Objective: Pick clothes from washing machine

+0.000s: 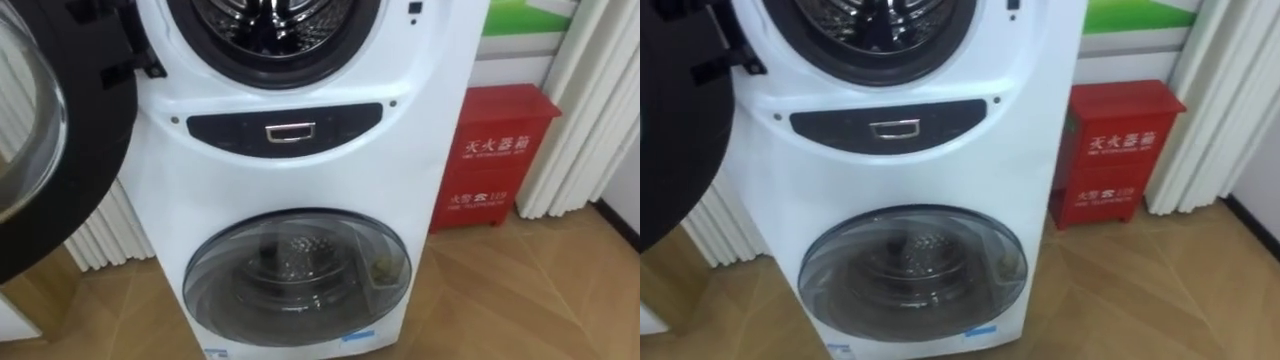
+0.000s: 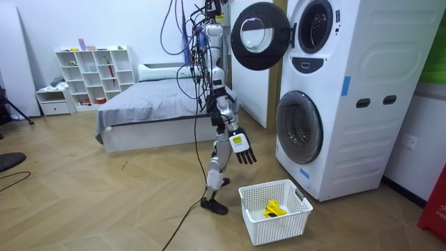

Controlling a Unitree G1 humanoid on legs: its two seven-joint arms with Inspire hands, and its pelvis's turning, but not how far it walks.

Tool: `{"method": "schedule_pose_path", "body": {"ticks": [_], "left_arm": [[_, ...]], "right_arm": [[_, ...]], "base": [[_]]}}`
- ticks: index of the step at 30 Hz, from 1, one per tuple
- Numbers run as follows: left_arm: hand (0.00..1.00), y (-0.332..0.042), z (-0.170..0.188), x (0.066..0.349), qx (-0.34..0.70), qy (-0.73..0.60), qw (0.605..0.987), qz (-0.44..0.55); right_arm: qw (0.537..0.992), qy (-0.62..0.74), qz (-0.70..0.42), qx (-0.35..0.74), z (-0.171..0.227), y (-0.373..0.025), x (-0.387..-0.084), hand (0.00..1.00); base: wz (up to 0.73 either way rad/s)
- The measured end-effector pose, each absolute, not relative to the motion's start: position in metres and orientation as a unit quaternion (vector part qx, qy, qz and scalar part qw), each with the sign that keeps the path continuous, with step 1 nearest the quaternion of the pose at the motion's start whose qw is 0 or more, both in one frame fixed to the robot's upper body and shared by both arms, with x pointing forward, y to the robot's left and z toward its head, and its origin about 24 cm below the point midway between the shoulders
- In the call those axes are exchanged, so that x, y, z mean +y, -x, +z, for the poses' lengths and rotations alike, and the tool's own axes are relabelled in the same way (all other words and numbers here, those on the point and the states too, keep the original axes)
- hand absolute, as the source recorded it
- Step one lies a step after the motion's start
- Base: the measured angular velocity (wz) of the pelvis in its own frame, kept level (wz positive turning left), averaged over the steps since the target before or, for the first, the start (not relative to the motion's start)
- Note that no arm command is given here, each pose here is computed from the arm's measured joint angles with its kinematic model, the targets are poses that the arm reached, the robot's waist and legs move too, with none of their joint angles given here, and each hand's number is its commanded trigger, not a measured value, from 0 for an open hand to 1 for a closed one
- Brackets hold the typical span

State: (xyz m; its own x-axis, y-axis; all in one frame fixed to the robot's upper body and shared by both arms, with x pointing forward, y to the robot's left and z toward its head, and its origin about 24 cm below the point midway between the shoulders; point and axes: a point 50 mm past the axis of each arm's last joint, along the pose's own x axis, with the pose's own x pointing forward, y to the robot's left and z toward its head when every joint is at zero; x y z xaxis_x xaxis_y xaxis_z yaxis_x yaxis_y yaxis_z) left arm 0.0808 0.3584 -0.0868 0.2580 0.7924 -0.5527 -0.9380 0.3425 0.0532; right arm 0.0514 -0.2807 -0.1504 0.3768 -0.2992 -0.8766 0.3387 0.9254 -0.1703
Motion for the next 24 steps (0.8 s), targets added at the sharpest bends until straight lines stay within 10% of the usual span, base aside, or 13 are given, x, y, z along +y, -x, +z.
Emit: {"method": "schedule_pose_path", "body": {"ticks": [8, 24], "left_arm": [[0.0, -0.128, 0.042, 0.433, 0.011, 0.059, 0.804, 0.592], [0.0, -0.178, 0.192, 0.456, -0.17, -0.064, 0.793, 0.581]], "right_arm": [[0.828, 0.012, -0.228, 0.512, -0.14, -0.031, -0.302, 0.0], [0.814, 0.028, -0.235, 0.531, -0.133, -0.007, -0.319, 0.0]], "base": [[0.01], [0.15]]}}
